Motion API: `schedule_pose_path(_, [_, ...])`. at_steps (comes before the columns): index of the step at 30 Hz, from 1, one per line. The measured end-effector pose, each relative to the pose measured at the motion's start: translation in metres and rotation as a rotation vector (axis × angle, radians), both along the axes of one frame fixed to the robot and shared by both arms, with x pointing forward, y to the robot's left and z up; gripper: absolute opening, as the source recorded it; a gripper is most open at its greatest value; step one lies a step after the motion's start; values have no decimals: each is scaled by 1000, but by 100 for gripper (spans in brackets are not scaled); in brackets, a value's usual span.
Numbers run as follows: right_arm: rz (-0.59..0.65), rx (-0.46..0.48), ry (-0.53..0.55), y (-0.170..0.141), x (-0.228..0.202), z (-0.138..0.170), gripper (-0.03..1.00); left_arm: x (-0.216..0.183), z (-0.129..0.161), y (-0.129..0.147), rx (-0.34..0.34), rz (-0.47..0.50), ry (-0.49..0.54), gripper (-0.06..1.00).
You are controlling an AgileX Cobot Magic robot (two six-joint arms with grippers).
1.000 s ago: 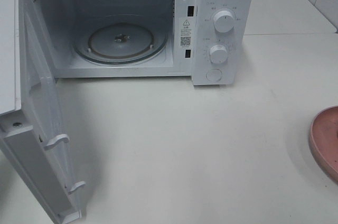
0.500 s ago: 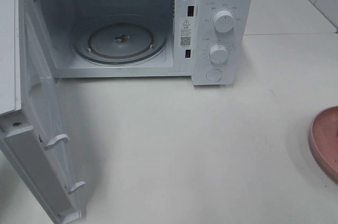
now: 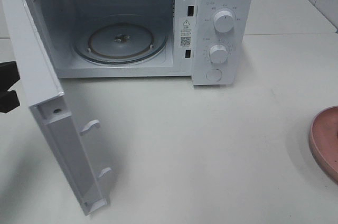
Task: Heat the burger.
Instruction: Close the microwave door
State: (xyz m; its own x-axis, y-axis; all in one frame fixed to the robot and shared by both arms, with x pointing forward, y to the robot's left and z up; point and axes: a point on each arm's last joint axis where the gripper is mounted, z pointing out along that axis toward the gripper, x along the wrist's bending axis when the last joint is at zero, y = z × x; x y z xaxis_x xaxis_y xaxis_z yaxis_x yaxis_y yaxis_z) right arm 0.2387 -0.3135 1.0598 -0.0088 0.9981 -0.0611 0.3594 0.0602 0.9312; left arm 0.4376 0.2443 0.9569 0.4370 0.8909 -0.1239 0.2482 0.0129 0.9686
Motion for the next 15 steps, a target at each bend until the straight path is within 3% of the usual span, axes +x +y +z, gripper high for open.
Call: schedule_pose_path(15, [0,0,0,0,0,0,76,15,-8,-53,-14,9,18,0])
